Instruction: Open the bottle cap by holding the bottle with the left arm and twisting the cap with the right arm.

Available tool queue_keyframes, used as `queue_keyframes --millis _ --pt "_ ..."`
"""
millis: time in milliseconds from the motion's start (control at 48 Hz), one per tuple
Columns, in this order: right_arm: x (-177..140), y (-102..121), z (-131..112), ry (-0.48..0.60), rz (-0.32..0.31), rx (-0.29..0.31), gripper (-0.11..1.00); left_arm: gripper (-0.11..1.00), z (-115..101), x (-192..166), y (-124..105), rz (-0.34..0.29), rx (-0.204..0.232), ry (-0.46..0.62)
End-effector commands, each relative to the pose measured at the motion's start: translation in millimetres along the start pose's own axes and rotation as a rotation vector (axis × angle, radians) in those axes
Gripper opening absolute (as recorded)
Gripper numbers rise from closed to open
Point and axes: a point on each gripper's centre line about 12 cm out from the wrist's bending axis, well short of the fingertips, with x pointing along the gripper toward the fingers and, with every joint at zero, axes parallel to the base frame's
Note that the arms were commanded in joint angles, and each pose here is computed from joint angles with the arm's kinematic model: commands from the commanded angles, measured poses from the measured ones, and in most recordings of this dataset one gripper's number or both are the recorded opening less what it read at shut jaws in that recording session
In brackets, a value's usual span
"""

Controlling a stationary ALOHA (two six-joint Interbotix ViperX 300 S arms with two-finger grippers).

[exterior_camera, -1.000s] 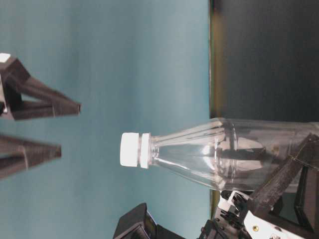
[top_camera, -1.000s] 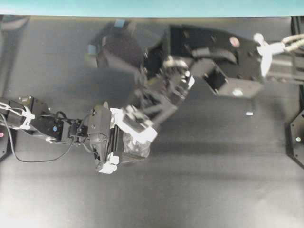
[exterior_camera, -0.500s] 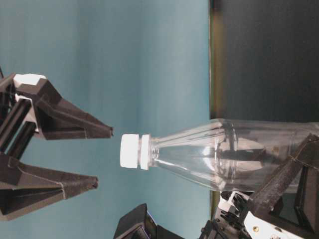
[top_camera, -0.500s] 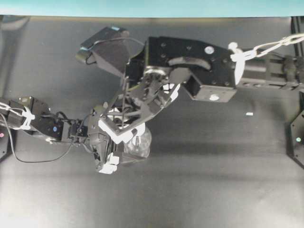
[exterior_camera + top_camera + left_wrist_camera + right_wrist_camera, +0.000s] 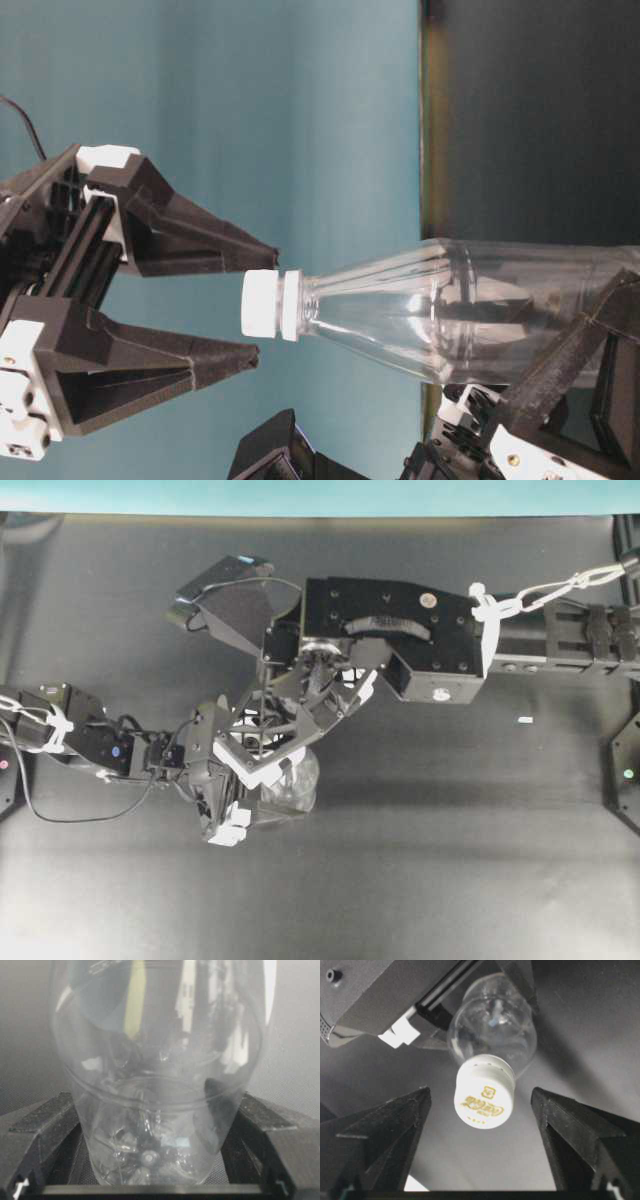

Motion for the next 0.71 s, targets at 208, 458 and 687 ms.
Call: queue_keyframes --millis 208,458,687 --pt "-1.1 -4.3 -0.6 0.000 0.000 0.001 0.36 0.83 1.9 0.5 1.6 0.004 0.000 -0.006" --pt "-1.8 -5.8 -1.8 0.011 0.001 -0.074 0.36 0.83 1.9 0.5 1.6 0.004 0.000 -0.006" --pt "-1.8 -7.3 -0.1 0.011 0.002 -0.332 0.36 0.83 1.9 0.5 1.6 0.004 0.000 -0.006"
